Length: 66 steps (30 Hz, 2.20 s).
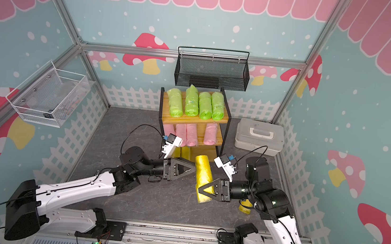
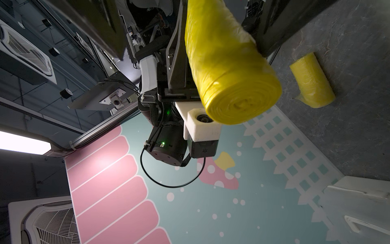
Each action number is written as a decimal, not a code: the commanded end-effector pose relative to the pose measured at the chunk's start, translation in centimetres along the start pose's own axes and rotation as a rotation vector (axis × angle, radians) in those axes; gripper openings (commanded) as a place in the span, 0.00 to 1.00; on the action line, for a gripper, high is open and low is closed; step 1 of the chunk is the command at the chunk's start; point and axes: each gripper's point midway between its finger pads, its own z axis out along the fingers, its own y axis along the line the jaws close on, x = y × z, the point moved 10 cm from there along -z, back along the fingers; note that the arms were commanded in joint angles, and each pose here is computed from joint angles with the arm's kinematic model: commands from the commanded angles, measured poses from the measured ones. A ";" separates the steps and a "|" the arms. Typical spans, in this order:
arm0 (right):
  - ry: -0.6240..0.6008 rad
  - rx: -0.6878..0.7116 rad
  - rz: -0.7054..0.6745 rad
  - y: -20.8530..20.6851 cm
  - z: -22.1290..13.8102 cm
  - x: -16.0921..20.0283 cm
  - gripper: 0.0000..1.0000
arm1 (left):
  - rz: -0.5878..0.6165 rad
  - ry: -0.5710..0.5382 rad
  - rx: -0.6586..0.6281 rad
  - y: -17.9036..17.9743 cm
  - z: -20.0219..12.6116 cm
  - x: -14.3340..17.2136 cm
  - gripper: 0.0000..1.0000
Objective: Sort the rolls of trash bags by color and place them on the shelf
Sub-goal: Pick up the roll of trash bags from the center of the board.
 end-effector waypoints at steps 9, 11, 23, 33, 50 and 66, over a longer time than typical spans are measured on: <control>0.013 -0.036 -0.089 1.5 0.7 -1.0 0.00 | 0.004 0.052 -0.027 0.7 1.2 0.5 0.98; 0.013 -0.017 -0.088 1.3 0.9 -1.1 0.00 | 0.000 0.059 -0.016 0.8 1.4 0.4 0.96; 0.039 0.029 -0.079 0.5 1.8 -0.8 0.15 | -0.049 0.096 -0.031 1.5 2.2 0.4 0.53; -0.014 0.169 -0.079 -0.2 1.0 0.2 0.76 | -0.080 0.071 -0.076 2.2 1.4 1.1 0.06; -0.288 0.195 0.021 -3.9 1.2 1.9 0.82 | -0.340 -0.461 -0.235 6.0 -4.8 4.0 0.00; -0.312 0.141 0.078 -5.0 3.3 -0.4 0.98 | -0.372 -0.495 -0.137 5.7 -3.5 3.6 0.00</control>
